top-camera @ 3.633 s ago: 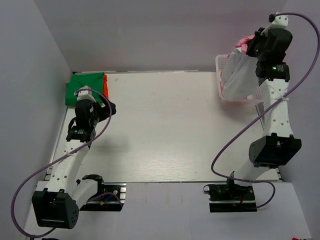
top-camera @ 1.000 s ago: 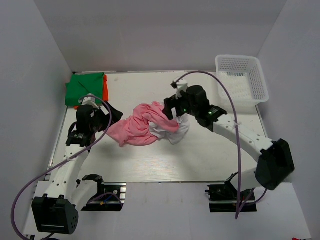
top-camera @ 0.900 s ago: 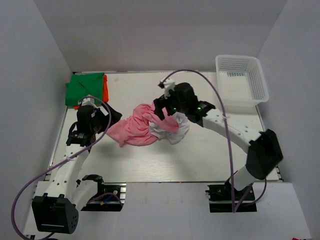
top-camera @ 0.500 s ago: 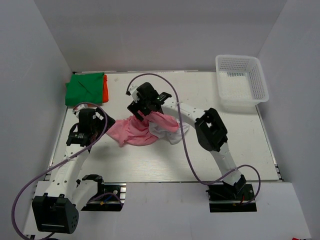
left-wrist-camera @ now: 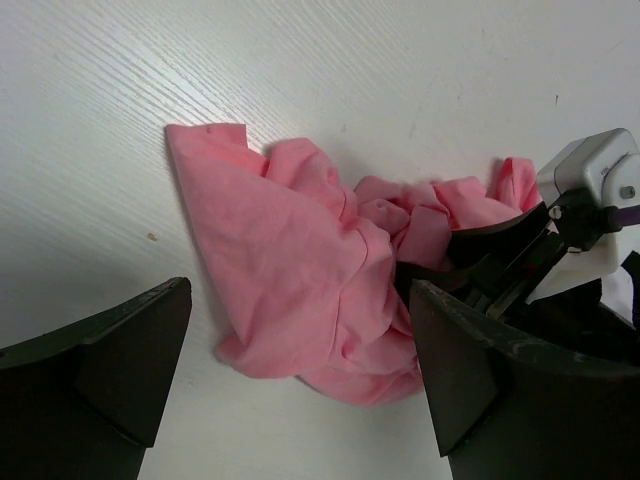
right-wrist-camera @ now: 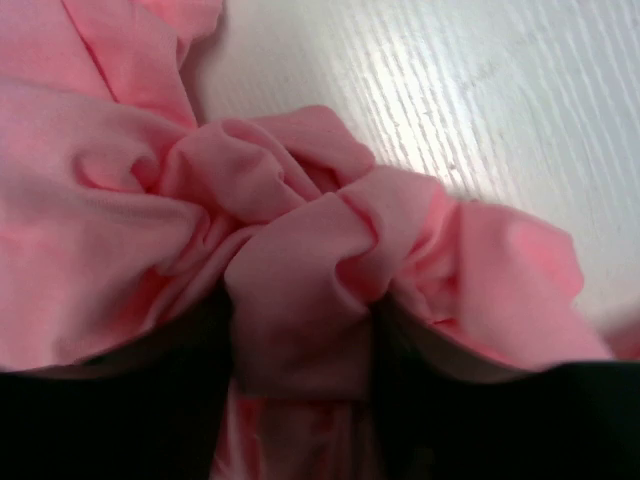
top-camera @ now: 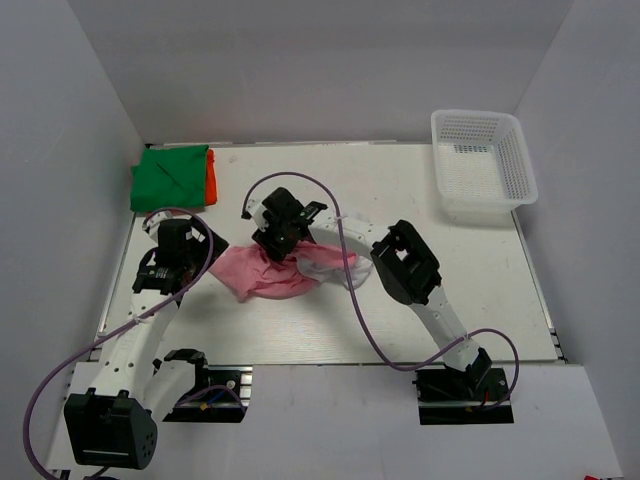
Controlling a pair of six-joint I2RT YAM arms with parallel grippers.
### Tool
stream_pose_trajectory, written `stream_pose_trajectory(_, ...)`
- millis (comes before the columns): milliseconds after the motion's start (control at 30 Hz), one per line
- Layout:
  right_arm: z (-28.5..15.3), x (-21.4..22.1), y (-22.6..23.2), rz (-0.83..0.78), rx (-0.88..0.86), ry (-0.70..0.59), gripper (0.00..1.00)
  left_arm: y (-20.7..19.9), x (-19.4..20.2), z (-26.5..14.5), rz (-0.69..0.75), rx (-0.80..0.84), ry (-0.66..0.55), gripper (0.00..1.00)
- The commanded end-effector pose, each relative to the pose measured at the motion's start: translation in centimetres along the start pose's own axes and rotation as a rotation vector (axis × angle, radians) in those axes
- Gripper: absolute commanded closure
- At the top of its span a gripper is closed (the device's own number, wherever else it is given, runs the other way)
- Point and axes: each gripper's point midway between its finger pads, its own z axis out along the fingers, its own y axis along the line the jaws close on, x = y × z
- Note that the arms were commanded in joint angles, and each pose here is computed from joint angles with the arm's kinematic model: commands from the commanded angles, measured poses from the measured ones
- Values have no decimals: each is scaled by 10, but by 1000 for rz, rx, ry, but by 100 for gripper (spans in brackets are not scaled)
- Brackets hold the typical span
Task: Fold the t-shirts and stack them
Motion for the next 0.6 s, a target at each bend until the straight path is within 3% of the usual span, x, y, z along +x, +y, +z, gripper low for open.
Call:
stream_pose_trajectory(0, 12, 8, 5, 33, 9, 12, 56, 6, -5, -4, -24, -24, -32, 0)
stream_pose_trajectory(67, 12, -1, 1, 50, 39, -16, 73, 7, -5, -6, -24, -24, -32, 0)
stream_pose_trajectory(100, 11, -5, -2, 63, 37, -34, 96, 4, -7, -7, -25, -18, -39, 0)
stream_pose_trajectory(133, 10, -7, 1, 77, 7, -45, 100, 4, -7, -9, -26, -17, -40, 0)
stream_pose_trajectory(300, -57, -77, -2, 48, 42, -295, 100, -7, -13, -18, -22, 34, -47, 0)
stream_pose_trajectory(400, -133, -133, 1, 29, 77, -516, 100, -9, -11, -22, -23, 56, -38, 0)
stream_pose_trajectory(567, -232, -173, -10, 64, 188, -767, 100, -18, -11, -30, -15, 104, -29, 0)
